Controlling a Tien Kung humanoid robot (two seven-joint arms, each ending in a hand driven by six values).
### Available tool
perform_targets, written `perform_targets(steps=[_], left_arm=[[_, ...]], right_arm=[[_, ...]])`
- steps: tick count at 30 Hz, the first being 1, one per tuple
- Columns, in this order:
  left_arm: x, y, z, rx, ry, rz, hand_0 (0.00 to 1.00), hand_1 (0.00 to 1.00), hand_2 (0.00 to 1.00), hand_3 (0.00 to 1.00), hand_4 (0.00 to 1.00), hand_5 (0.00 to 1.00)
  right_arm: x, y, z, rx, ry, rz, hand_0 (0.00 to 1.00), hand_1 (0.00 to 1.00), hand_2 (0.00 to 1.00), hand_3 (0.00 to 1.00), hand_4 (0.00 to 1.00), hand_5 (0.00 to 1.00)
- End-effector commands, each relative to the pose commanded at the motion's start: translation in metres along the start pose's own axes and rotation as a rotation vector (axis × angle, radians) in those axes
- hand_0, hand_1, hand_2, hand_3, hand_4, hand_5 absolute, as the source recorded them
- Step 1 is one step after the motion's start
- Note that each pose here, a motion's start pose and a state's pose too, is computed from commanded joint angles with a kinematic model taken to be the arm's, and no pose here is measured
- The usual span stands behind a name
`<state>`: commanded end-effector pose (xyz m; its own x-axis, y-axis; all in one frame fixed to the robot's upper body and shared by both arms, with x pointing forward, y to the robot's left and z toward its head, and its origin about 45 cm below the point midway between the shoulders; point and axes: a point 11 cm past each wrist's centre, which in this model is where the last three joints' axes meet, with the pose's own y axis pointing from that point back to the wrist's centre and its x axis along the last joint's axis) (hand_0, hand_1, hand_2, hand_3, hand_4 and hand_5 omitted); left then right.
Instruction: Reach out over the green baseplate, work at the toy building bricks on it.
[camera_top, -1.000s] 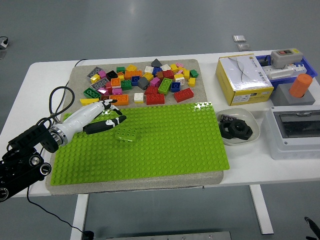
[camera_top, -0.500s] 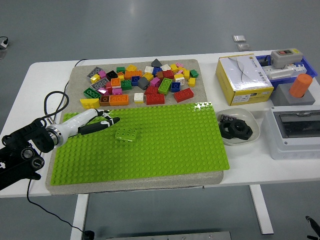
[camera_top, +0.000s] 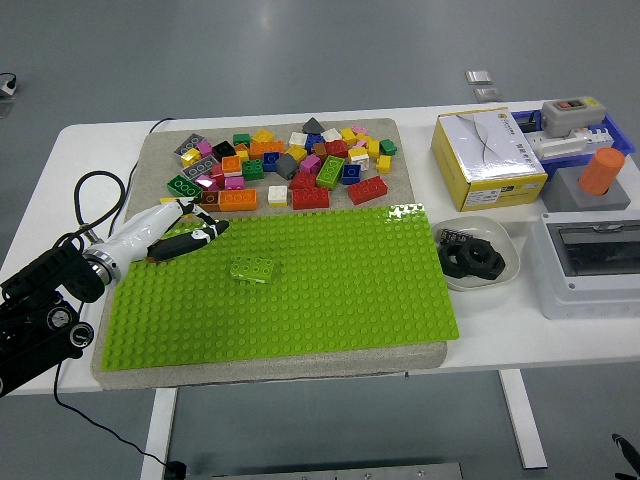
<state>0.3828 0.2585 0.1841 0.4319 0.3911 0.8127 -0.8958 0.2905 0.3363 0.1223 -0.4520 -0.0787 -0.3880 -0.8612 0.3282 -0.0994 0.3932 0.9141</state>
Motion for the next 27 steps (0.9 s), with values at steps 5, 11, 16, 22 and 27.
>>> perform_targets(steps=[5, 11, 16, 22, 27], left_arm=[[-0.01, -0.004, -0.007, 0.009, -0.018, -0.004, 0.998, 0.998, 0.998, 0.688, 0.801, 0.998], [-0.018, -0.001, -0.016, 0.019, -0.081, -0.015, 0.998, 0.998, 0.998, 0.681, 0.806, 0.998], [-0.014, 0.009, -0.007, 0.002, -0.124, -0.013, 0.998, 0.998, 0.998, 0.676, 0.806, 0.998], [-0.021, 0.017, 0.009, 0.012, -0.158, -0.051, 0.998, 0.998, 0.998, 0.673, 0.813, 0.998], [-0.023, 0.02, 0.019, 0.039, -0.161, -0.064, 0.998, 0.998, 0.998, 0.68, 0.713, 0.998]], right_arm=[[-0.001, 0.001, -0.003, 0.003, 0.005, -0.002, 0.681, 0.658, 0.715, 0.734, 0.882, 0.841], [-0.003, 0.001, -0.003, 0.003, 0.006, -0.004, 0.681, 0.658, 0.716, 0.734, 0.882, 0.841], [-0.002, 0.0, -0.002, -0.001, 0.008, -0.003, 0.681, 0.658, 0.716, 0.734, 0.882, 0.84], [-0.001, 0.0, 0.0, -0.005, 0.014, -0.001, 0.681, 0.658, 0.716, 0.734, 0.882, 0.839], [-0.001, 0.0, 0.001, -0.005, 0.012, -0.001, 0.681, 0.658, 0.716, 0.734, 0.881, 0.839]])
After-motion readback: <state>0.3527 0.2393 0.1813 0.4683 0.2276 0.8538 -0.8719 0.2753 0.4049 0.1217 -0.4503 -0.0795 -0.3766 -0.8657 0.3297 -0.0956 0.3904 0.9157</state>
